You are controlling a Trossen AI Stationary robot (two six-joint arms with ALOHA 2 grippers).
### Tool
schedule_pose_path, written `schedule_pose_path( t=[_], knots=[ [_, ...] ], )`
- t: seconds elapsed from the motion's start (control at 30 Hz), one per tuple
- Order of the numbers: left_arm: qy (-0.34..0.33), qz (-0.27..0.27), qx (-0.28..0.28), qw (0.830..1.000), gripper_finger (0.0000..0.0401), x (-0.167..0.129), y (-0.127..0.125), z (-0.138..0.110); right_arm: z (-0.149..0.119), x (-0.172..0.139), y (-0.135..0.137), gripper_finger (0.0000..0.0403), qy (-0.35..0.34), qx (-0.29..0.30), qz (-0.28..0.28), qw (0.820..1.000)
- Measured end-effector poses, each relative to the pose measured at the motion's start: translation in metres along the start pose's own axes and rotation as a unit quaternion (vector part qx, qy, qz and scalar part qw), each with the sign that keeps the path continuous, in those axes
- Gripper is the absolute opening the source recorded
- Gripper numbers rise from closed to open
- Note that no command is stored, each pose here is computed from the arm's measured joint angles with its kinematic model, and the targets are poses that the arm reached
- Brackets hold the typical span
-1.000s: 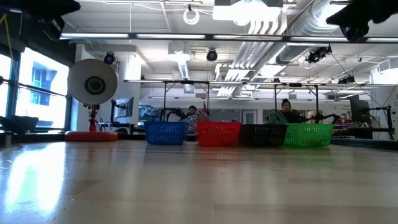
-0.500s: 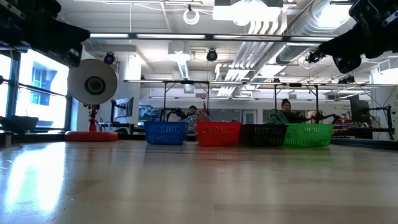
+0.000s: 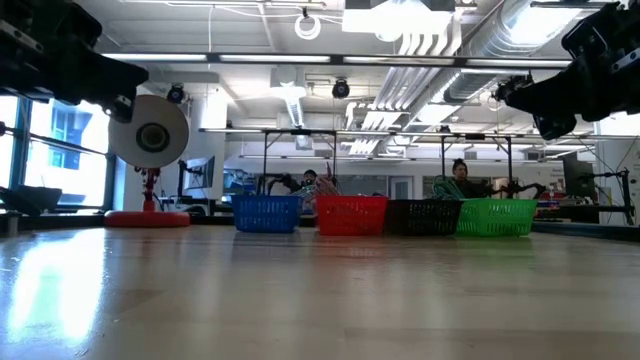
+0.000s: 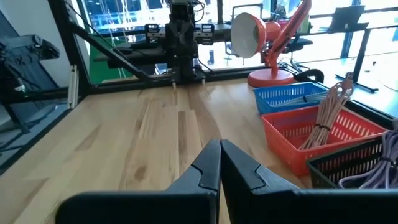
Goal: Pick & Place USB Port
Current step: Return to Home Position
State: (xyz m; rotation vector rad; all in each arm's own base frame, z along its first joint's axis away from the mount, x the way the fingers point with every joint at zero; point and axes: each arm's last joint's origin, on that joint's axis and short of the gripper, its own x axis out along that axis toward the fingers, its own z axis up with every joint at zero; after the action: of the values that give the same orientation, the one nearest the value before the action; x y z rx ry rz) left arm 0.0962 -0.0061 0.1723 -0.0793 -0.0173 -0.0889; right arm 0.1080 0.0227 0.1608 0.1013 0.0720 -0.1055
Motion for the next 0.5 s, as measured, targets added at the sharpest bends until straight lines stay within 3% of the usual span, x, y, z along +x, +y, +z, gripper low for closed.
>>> schedule_pose_path(
  t=[0.5],
  knots=[
    [0.006,0.006,0.011,1.000,0.0000,0.0003,0.0005,-0.0017,0.0004,0.0024,-0.0089,0.0000,0.000,-0.012,-0.043,0.999]
  ],
)
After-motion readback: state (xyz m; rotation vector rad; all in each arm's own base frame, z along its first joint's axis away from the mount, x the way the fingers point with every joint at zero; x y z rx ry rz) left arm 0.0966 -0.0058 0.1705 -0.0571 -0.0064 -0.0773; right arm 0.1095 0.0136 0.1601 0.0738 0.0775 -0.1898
